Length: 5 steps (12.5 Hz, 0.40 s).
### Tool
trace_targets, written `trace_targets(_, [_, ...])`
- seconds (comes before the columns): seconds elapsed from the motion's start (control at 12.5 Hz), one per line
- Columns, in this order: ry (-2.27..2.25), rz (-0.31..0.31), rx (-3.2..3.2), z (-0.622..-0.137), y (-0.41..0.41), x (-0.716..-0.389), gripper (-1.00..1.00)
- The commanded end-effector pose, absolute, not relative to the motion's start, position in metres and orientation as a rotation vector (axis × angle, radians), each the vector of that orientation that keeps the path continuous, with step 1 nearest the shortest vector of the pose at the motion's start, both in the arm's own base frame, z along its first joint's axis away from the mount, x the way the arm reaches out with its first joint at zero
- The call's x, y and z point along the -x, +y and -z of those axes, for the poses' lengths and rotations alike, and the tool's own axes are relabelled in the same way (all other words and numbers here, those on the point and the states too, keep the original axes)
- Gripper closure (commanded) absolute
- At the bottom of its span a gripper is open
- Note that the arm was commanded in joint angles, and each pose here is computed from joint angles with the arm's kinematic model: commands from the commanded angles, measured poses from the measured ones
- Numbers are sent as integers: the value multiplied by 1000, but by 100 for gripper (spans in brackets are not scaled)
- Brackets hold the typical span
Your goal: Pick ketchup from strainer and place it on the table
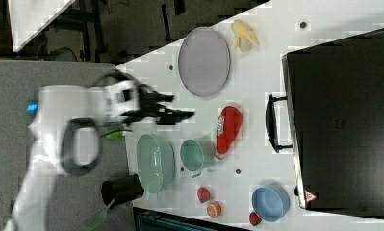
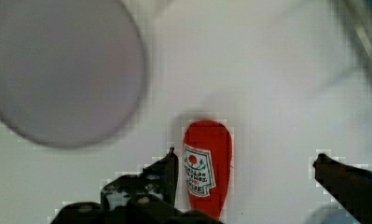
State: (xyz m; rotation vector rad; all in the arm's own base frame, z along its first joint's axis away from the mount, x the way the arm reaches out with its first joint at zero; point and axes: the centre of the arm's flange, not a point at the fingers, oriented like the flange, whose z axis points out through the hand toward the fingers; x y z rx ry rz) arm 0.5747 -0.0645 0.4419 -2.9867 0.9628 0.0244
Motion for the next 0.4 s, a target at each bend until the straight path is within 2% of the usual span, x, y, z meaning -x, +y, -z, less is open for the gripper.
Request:
trace_targets(0.08, [1180,46,2903,-516,-50,-576,-100])
trace_targets(0.24, [1256,73,2853,-546,-43,-578,-100])
trace_targets(0.4, [1272,6,2864,-559,-37,-573,-100])
